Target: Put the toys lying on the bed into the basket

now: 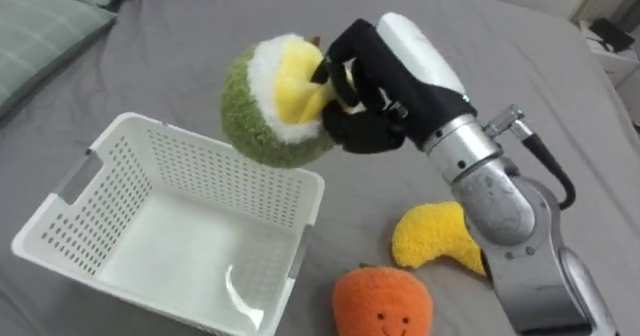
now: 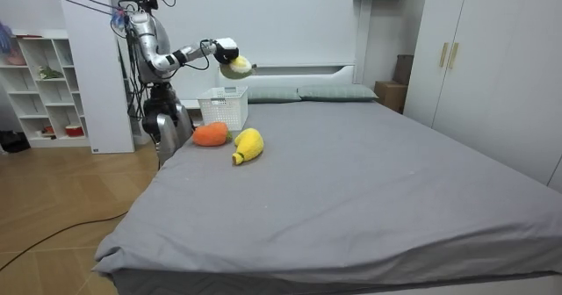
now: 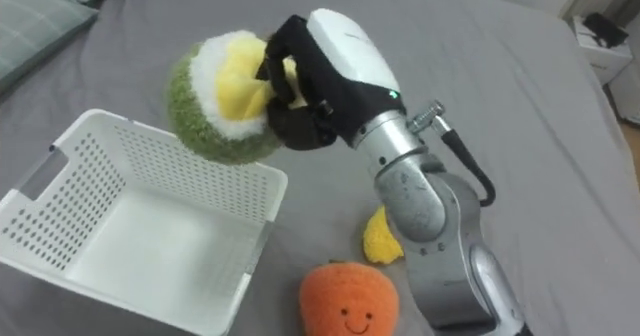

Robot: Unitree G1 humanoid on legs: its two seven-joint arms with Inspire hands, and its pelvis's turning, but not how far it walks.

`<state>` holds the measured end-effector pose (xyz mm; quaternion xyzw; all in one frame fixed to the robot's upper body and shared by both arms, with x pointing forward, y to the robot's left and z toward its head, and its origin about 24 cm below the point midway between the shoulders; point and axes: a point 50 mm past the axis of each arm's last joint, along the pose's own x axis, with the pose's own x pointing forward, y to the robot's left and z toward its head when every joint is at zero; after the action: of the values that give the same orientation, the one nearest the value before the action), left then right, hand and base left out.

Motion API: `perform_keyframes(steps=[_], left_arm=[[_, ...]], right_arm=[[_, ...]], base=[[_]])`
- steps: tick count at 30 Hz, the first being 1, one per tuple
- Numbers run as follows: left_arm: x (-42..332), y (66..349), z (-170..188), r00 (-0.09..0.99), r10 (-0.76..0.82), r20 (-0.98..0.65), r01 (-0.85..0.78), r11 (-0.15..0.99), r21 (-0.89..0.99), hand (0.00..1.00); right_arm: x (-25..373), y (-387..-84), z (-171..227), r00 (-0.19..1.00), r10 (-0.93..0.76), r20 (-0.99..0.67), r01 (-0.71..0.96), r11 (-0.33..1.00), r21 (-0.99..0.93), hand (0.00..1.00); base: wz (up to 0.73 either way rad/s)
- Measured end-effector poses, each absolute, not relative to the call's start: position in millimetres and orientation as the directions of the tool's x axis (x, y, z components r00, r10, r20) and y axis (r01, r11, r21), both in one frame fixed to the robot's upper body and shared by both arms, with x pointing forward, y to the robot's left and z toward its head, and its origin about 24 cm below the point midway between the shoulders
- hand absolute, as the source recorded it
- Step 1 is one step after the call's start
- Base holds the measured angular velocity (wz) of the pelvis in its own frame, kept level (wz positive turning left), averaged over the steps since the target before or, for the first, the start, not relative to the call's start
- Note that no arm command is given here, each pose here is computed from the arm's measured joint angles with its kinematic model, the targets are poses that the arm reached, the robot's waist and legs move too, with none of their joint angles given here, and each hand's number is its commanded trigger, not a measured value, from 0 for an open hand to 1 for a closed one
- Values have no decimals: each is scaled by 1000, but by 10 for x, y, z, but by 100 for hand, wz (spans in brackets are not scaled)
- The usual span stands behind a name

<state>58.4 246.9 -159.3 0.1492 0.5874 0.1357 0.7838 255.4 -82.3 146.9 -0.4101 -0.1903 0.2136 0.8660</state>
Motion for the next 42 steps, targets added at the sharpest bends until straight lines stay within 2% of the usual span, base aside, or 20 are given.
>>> perform_keyframes(steps=[5,16,17,18,19,20,21,29,42], left_arm=[[719,2455,-1575,304,383,-872,-38,920,390,0],[814,2467,-1551,320,394,-862,-41,914,403,0],[813,2468,-1551,319,399,-860,-42,912,408,0],[813,2467,-1550,319,402,-858,-44,911,410,0],[813,2465,-1549,320,405,-856,-45,910,413,0],[819,2462,-1547,323,407,-855,-47,909,415,0],[821,2463,-1547,324,409,-853,-48,908,416,0],[843,2466,-1537,327,411,-851,-43,906,421,0],[934,2461,-1485,374,404,-835,-51,907,417,0]], right_arm=[[2574,-577,1335,785,618,51,-339,497,-799,100],[2653,-436,735,776,592,-216,-492,354,-795,100],[2655,-432,702,775,589,-229,-501,351,-791,82],[2657,-435,685,776,586,-235,-503,350,-790,75],[2667,-444,641,780,575,-247,-507,351,-787,29],[2676,-450,598,784,564,-260,-513,353,-782,7],[2679,-454,576,784,561,-268,-518,351,-780,0],[2675,-526,310,773,509,-378,-563,276,-779,0],[2691,-564,268,793,485,-370,-544,289,-788,0]], base=[[15],[14],[20],[15],[6],[4],[3],[9],[0]])
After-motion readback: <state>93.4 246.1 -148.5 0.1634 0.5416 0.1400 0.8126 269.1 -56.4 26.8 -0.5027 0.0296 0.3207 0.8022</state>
